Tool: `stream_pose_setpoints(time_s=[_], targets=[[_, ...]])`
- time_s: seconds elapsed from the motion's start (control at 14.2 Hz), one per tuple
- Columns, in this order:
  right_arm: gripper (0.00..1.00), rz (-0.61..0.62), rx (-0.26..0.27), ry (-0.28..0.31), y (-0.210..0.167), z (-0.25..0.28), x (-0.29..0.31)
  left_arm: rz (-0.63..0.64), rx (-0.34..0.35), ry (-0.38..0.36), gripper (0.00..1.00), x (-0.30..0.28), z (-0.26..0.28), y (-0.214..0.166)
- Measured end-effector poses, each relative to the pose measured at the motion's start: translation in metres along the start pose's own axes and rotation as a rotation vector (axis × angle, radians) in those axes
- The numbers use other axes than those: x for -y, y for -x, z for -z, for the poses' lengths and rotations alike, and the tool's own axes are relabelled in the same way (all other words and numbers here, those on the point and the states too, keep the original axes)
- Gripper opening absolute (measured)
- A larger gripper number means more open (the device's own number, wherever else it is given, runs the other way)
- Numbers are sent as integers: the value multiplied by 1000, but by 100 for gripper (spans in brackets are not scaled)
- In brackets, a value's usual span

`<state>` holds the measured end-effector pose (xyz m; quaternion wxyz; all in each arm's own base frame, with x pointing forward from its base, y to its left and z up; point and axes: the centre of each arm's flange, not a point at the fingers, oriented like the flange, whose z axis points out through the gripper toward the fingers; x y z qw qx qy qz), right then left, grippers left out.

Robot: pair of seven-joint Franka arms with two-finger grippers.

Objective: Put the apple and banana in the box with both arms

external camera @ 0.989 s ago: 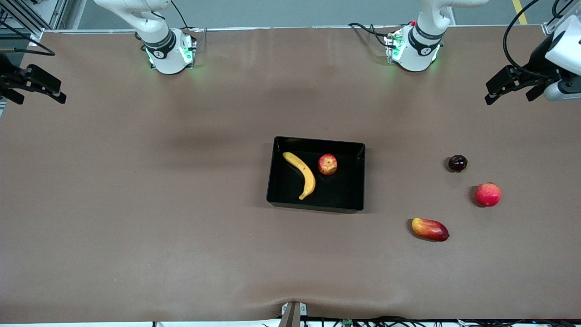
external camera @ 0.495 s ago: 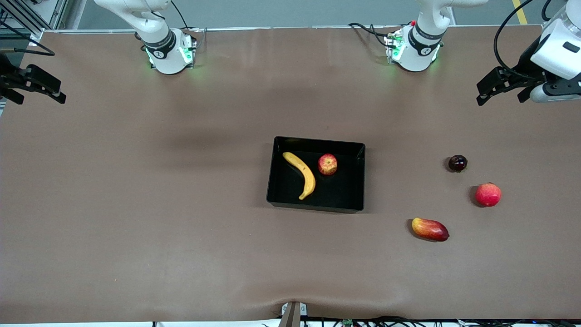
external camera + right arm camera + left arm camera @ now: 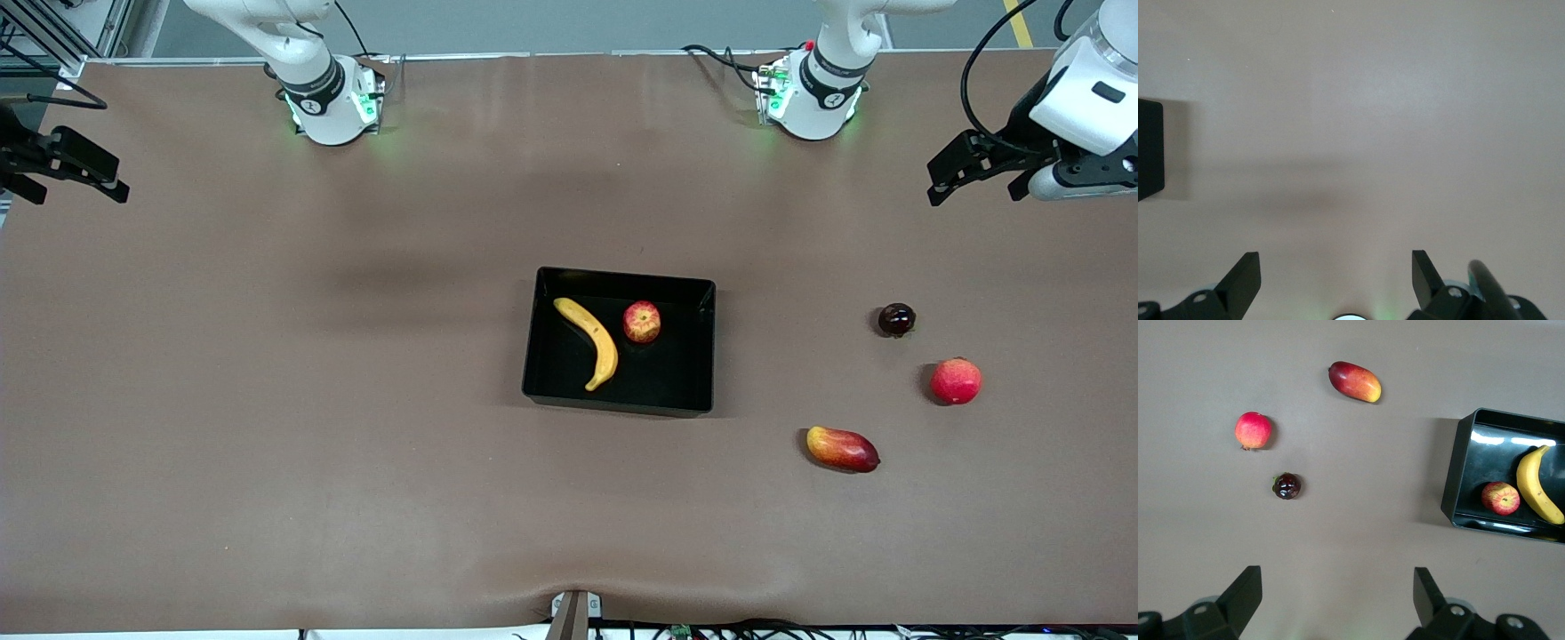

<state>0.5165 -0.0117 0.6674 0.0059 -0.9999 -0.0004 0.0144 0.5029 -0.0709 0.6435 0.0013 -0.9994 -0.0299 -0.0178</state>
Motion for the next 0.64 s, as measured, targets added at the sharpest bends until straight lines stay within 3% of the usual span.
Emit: stream_pose_setpoints(time_s=[0.64], targets=[[100,0,0,0,0,0,0,0,3,0,100,-1,-7,-7]])
